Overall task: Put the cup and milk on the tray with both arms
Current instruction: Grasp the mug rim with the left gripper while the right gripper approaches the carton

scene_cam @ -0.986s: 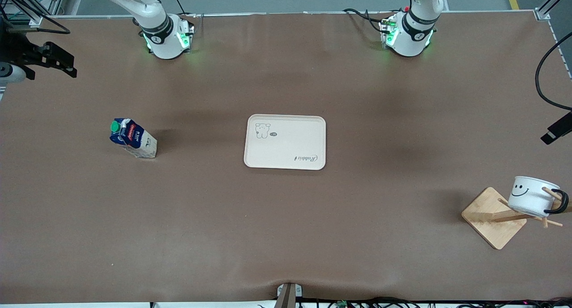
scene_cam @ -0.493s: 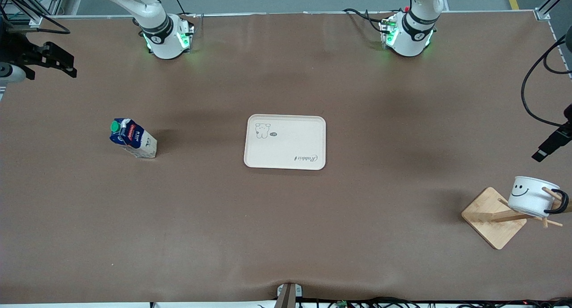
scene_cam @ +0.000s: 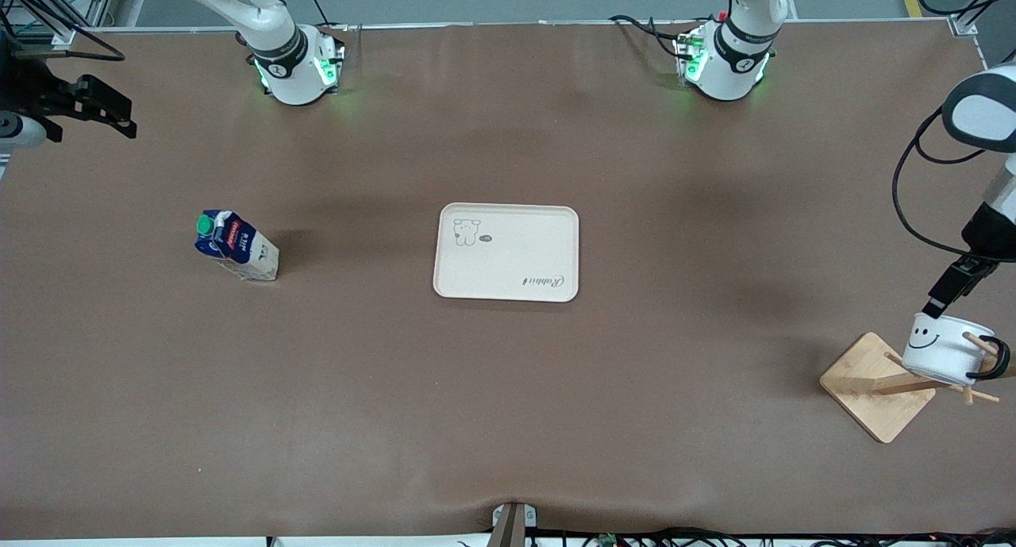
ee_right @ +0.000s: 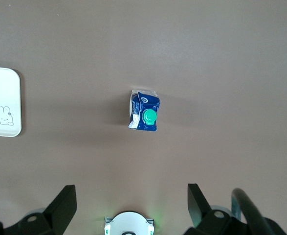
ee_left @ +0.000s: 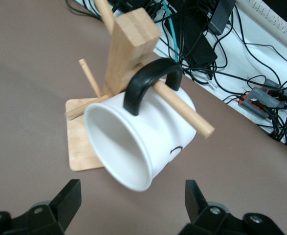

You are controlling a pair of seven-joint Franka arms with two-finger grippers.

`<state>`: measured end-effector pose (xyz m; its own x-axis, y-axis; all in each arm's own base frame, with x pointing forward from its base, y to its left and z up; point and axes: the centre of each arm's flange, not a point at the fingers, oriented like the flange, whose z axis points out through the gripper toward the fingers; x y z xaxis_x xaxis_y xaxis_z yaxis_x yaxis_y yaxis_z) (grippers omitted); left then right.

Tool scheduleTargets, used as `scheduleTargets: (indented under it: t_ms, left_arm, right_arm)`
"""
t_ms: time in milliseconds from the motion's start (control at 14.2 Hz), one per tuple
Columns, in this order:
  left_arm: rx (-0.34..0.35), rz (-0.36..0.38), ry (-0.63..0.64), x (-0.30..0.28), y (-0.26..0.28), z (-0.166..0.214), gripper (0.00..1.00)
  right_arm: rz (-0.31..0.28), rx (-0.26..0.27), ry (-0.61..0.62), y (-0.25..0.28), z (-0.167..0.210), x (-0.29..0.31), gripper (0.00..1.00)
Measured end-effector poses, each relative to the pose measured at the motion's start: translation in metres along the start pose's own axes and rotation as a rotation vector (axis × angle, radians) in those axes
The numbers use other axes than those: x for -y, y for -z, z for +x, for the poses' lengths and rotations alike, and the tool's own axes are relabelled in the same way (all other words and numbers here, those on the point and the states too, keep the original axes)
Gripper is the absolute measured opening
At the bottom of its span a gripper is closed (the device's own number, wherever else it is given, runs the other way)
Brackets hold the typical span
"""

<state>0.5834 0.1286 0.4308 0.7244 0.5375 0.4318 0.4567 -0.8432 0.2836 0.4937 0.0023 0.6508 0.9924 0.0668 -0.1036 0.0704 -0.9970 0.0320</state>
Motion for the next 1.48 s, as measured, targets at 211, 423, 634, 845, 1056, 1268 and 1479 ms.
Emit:
scheduleTargets:
  t_ms: [211,423,634,845,1056,1268,1479]
  left_arm:
    - [-0.03,-0.01,-0.005,-0.005,-0.012,0.005,0.74]
    - [-0.05,-0.021,-0.01,-0.012,-0.021,0.011,0.7]
    - [-0.053,-0.032,-0.017,-0.02,-0.027,0.014,0.4]
    - [-0.052,-0.039,-0.025,-0.026,-0.028,0.013,0.25]
    - [-0.053,-0.047,-0.032,-0.033,-0.027,0.012,0.05]
    - [-0.06,-0.058,-0.042,-0.041,-0.022,0.012,0.05]
    - [-0.024,-0.067,-0.056,-0.054,-0.009,0.008,0.05]
  right_arm:
    - [0.006,0.0,-0.002,0.0,0.0,-0.001,1.0]
    - [0.011,0.001,-0.001,-0.001,0.001,0.0,1.0]
    - [0.011,0.0,0.0,-0.005,0.007,0.001,1.0]
    - [0.011,0.011,0.001,-0.012,0.013,0.002,1.0]
    - [0.014,0.092,0.003,-0.046,0.034,0.004,1.0]
    - [0.049,0.195,0.0,-0.095,0.062,0.008,1.0]
    - [0.061,0.216,-0.005,-0.099,0.064,0.006,1.0]
